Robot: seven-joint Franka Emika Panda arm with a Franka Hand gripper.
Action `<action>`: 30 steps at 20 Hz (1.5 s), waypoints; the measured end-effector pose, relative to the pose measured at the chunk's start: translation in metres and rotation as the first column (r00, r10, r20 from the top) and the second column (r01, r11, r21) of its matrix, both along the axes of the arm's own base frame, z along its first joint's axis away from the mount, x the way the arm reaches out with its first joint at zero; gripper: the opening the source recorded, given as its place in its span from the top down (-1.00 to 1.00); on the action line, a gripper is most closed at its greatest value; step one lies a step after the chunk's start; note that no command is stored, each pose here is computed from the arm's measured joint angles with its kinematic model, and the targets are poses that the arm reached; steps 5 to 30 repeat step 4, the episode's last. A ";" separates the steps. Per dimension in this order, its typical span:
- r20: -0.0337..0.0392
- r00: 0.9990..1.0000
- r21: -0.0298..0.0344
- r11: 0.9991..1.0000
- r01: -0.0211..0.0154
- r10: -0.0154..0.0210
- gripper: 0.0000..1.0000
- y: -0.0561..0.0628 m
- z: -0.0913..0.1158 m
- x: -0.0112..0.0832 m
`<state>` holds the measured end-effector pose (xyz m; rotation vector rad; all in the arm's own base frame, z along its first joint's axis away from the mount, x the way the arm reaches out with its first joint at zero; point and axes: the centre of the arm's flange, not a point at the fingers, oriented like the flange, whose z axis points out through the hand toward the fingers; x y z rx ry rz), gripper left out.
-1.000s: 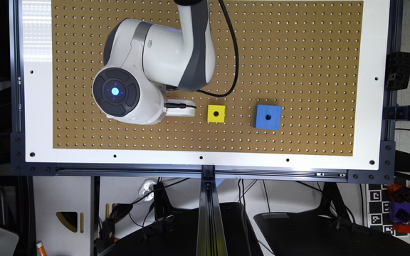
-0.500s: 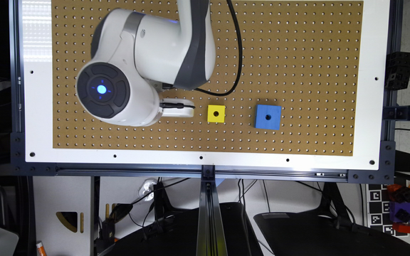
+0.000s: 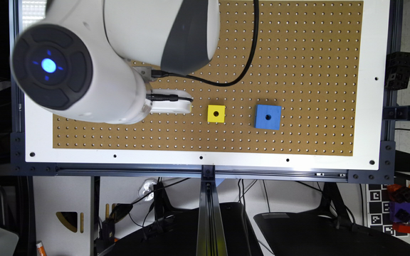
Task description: Pick up pink block.
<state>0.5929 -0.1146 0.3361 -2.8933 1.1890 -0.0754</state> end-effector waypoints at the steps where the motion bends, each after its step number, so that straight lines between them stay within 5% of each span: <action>1: 0.000 1.000 0.000 1.000 0.000 0.000 1.00 0.000 0.007 -0.0016; 30: 0.000 1.000 -0.001 1.000 0.000 0.000 1.00 0.001 0.015 -0.0033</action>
